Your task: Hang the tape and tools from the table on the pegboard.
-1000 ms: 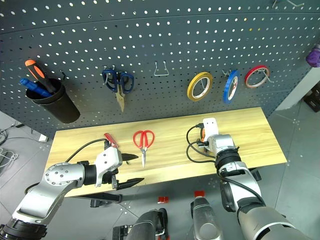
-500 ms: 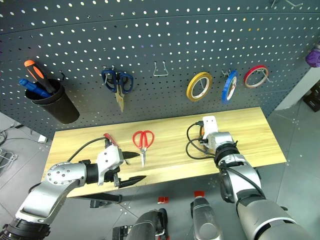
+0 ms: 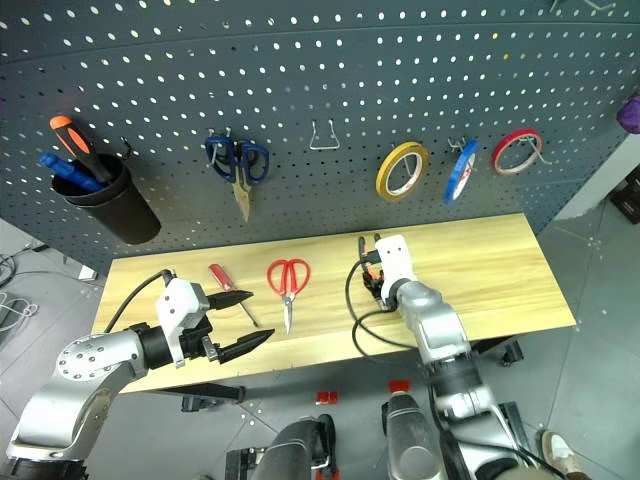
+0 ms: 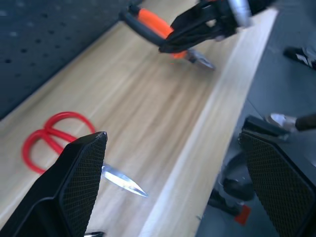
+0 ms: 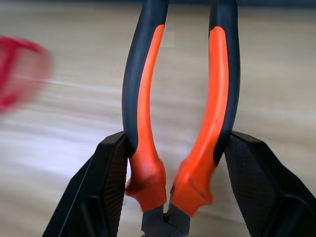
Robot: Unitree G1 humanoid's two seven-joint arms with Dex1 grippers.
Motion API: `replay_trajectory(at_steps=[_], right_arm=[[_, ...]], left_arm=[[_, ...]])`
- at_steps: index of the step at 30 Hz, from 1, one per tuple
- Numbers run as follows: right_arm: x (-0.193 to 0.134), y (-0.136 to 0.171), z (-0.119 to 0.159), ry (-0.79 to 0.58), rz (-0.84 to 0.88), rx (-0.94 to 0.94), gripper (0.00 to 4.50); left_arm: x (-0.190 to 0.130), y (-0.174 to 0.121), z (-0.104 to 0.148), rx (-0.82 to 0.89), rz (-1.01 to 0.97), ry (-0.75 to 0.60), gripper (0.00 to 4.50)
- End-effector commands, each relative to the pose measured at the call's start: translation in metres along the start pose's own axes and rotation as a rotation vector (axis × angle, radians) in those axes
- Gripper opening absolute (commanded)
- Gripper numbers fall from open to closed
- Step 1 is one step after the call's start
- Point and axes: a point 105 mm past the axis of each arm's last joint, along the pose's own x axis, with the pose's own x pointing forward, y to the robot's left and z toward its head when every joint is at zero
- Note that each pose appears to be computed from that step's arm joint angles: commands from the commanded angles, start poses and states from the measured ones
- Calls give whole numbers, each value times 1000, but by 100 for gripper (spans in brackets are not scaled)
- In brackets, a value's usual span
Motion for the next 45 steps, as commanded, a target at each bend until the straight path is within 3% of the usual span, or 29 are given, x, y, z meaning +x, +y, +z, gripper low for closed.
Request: replay_trajectory(at_steps=[1,6,9,17,23,33,42,45], right_arm=[[-41,33,102,-465,70,-100,267],[-57,47,189,-826,37,-199,267],[-53,50,227,-967,14,-252,267],[-31,56,268,-1108,-20,-320,267],[-8,51,265,-1108,-59,-392,267],[32,33,214,-931,-117,-511,267],[43,14,185,-787,-94,-366,267],[44,13,175,-733,-64,-334,361]], left_arm=[[-12,4,28,24,40,-99,450],[-13,8,49,-17,54,-146,450],[-5,10,67,-11,50,-163,450],[19,31,114,53,192,-274,450],[31,30,114,76,225,-265,450],[36,31,108,56,257,-278,450],[35,44,84,-7,398,-221,450],[37,44,76,-34,419,-211,450]])
